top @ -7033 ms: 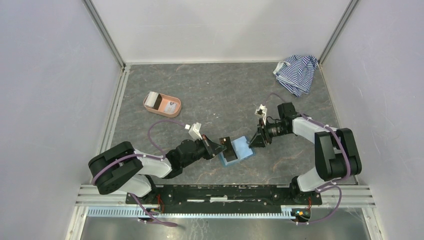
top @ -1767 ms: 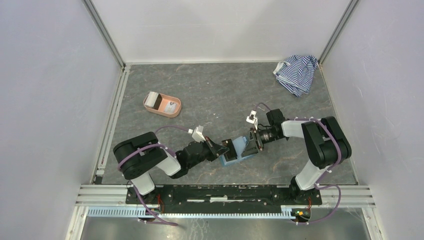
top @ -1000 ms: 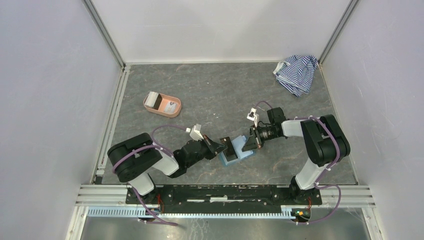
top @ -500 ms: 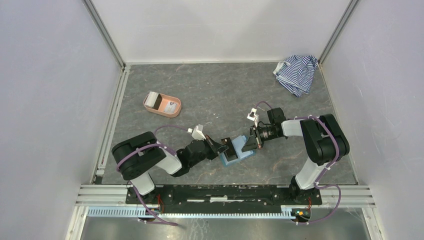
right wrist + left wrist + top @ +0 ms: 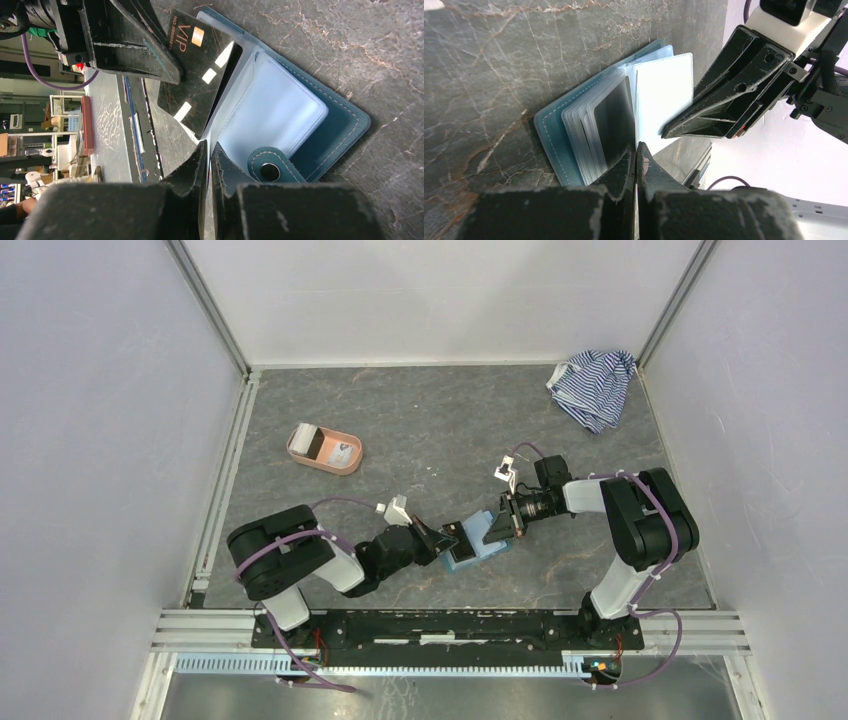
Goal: Put the credit cards into the card holder
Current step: Insert the credit card into the card holder.
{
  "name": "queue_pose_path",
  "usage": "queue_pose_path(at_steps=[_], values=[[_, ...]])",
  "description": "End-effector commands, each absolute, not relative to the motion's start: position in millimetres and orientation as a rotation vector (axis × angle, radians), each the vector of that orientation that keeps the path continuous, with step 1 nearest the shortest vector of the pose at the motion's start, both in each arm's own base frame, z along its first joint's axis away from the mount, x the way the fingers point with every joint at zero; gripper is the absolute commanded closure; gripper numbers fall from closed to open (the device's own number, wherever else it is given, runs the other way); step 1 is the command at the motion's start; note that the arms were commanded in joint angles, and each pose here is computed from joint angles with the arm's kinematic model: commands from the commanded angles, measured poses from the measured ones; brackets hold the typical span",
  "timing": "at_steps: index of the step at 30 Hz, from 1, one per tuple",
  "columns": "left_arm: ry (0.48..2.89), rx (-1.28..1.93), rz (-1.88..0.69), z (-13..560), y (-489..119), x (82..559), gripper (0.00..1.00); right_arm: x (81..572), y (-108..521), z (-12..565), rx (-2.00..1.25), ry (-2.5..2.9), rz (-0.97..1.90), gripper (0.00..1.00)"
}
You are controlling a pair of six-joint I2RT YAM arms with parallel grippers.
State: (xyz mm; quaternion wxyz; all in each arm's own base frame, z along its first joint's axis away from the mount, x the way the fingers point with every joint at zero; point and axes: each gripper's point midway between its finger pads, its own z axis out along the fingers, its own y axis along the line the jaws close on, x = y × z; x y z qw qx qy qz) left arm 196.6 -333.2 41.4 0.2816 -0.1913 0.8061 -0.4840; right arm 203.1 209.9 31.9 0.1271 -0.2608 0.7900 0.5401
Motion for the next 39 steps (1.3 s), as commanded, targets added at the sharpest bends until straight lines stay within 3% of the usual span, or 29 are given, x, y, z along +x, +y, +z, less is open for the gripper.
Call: queue_pose_path(at_steps=[1,39], values=[[2.158,-0.509,-1.380,55,-344,192,0.98,204,212,37,-0.774,2.256,1.603,0.87],[2.279,-0.528,-1.547,33,-349,186,0.98,206,210,37,-0.799,2.249,1.583,0.81]])
